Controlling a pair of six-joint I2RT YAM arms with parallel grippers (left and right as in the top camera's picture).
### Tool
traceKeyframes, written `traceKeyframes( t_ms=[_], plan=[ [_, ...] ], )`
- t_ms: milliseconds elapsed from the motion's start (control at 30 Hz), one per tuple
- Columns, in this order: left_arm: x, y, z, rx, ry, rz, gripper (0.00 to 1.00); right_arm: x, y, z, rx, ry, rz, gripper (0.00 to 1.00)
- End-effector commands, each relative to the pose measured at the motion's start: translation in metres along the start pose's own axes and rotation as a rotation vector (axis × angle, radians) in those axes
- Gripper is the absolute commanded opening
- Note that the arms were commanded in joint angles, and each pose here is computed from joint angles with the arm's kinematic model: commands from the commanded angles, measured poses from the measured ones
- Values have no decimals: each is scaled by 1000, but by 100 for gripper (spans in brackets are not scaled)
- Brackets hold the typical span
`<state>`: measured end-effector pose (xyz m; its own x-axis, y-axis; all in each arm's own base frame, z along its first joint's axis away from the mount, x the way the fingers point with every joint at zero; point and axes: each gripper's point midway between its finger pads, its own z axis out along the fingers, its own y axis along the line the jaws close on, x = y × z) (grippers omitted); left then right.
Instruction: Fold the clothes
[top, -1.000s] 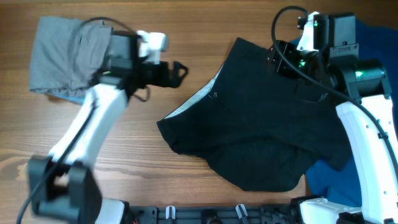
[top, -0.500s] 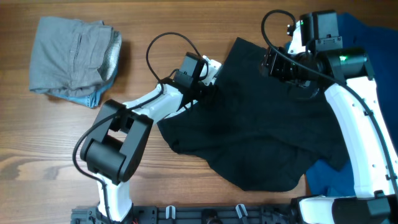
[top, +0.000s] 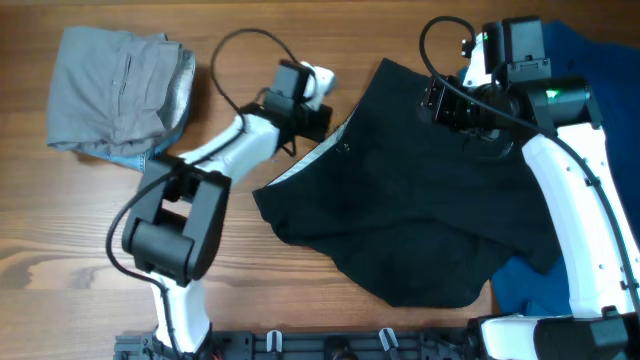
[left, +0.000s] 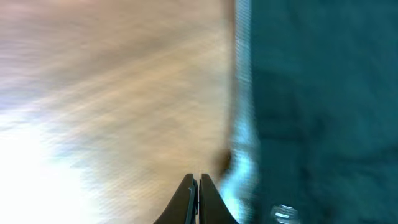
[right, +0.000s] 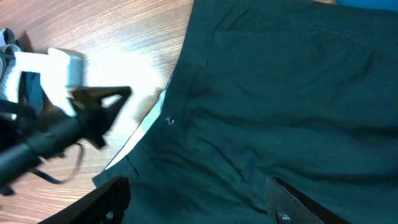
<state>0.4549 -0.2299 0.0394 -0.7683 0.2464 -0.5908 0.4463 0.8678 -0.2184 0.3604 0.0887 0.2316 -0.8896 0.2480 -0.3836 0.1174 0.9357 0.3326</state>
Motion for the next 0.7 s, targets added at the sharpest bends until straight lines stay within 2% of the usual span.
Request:
traceKeyframes(
  t_ms=[0, 33, 67, 100, 167, 300, 400, 467, 600, 667],
  plan=[
    [-2, 65, -10, -146, -11, -97, 4, -1, -7, 4, 32, -3, -6, 74],
    [-2, 78, -14, -154, -15, -121, 5, -1, -7, 4, 33, -4, -6, 74],
    [-1, 76, -17, -81, -11, -144, 36, -1, -7, 4, 32, -3, -6, 74],
    [0, 68, -18, -15, -7, -142, 54, -1, -7, 4, 32, -3, -6, 74],
    [1, 37, -20, 148, 9, -107, 75, -2, -7, 4, 32, -5, -6, 75],
    [15, -18, -10, 226, 64, 59, 86, -1, -7, 4, 33, -2, -5, 75],
    [26, -36, 7, 91, 99, 169, 90, -1, -7, 4, 33, -1, -5, 75],
    [36, -44, 18, 71, 122, 232, 90, 0, -8, 4, 35, 4, -4, 75],
    [56, -40, 42, 48, 159, 236, 90, 2, -8, 4, 38, 12, -3, 75],
    [61, -39, 45, 47, 174, 233, 77, 3, -9, 4, 39, 13, -3, 75]
  ],
)
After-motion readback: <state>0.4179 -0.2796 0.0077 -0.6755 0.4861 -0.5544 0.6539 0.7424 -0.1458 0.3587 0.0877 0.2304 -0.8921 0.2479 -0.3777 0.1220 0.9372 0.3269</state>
